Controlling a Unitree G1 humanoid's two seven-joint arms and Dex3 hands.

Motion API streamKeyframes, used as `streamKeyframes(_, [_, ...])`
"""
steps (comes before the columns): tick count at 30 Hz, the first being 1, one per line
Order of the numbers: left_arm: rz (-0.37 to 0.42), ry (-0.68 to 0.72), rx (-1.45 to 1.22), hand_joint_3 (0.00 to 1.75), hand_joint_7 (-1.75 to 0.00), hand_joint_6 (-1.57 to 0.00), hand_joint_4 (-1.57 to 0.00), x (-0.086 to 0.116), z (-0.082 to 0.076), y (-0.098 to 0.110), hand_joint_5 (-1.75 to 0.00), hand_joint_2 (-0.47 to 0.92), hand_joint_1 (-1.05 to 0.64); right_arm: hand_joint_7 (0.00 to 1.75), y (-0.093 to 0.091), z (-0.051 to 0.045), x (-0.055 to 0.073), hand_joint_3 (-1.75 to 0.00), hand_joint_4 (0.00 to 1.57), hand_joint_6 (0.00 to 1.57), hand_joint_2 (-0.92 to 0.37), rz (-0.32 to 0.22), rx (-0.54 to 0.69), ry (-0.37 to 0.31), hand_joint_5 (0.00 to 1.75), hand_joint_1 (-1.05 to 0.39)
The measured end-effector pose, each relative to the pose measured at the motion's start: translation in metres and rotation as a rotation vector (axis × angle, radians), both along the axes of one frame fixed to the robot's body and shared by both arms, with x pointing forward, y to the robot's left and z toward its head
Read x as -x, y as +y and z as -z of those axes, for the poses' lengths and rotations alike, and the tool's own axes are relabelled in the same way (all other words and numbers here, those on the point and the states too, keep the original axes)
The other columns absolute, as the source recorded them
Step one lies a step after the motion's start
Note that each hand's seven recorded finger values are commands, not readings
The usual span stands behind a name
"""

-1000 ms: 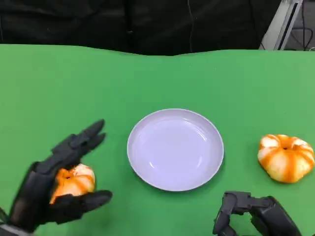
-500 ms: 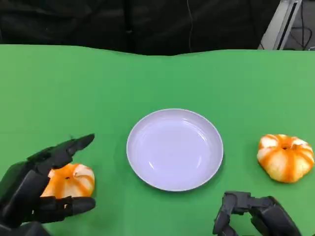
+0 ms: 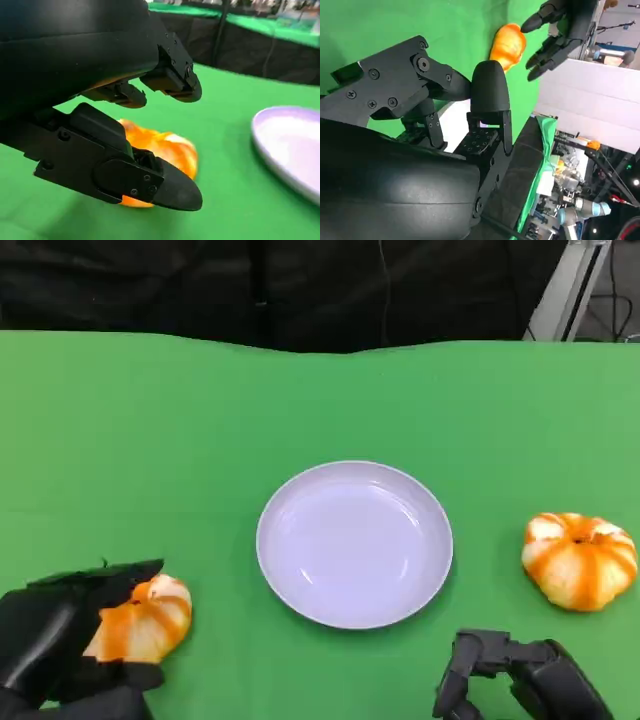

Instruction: Grasp the bread from the table and place it into the plate.

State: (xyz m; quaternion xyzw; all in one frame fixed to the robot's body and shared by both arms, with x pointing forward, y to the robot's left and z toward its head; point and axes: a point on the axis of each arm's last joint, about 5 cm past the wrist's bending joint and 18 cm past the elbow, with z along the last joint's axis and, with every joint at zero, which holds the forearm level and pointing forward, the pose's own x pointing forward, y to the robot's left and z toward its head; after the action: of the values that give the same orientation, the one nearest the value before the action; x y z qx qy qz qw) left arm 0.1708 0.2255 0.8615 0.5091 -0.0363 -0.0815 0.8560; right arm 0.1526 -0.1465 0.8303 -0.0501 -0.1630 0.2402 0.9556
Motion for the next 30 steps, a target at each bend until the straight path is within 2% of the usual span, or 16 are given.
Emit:
streamKeyframes(8, [-0.008,0.067,-0.073,0.23,-0.01,-0.63,-0.72,-0.009,0.006,0.005,-0.04,0.92,-1.05,1.32,-0.001,0.0001,0.001,-0.92,0.80,0.78,-0.62,0.001,0.002,0.001,1.56,-0.24])
streamKeyframes(21, [0.061,0.145,-0.111,0.26,-0.02,-0.68,-0.74,-0.033,0.003,0.007,-0.02,0.92,-1.05,1.32,-0.001,-0.0003,0.001,-0.93,0.80,0.78,-0.62,0.000,0.003,-0.001,1.55,-0.24])
streamKeyframes(23, [0.071,0.160,-0.113,0.16,-0.01,-0.69,-0.76,-0.037,0.003,0.006,-0.02,0.92,-0.96,1.33,-0.001,-0.0005,0.001,-0.93,0.80,0.78,-0.61,0.000,0.003,-0.001,1.55,-0.25])
streamKeyframes(24, [0.075,0.164,-0.114,0.11,-0.01,-0.69,-0.77,-0.039,0.002,0.006,-0.02,0.89,-0.83,1.33,-0.001,-0.0005,0.001,-0.93,0.80,0.78,-0.61,0.000,0.003,-0.002,1.55,-0.25])
streamKeyframes(26, [0.083,0.176,-0.113,0.04,-0.02,-0.73,-0.83,-0.042,0.001,0.005,-0.03,0.82,-0.41,1.33,-0.001,-0.0005,0.001,-0.93,0.79,0.77,-0.62,0.000,0.003,-0.002,1.55,-0.25])
streamKeyframes(27, [0.083,0.179,-0.112,0.03,-0.02,-0.76,-0.86,-0.042,0.001,0.005,-0.03,0.81,-0.29,1.33,-0.001,-0.0007,0.001,-0.93,0.79,0.77,-0.62,0.000,0.002,-0.003,1.55,-0.25])
streamKeyframes(28, [0.081,0.181,-0.105,0.02,-0.03,-0.78,-0.89,-0.043,0.002,0.006,-0.04,0.80,-0.22,1.33,-0.001,-0.0010,0.001,-0.93,0.79,0.77,-0.62,0.000,0.002,-0.005,1.55,-0.25])
streamKeyframes(30, [0.080,0.185,-0.083,0.02,-0.04,-0.83,-0.93,-0.043,0.002,0.006,-0.05,0.81,-0.20,1.33,-0.001,-0.0017,0.001,-0.92,0.79,0.77,-0.62,0.001,0.001,-0.009,1.55,-0.25])
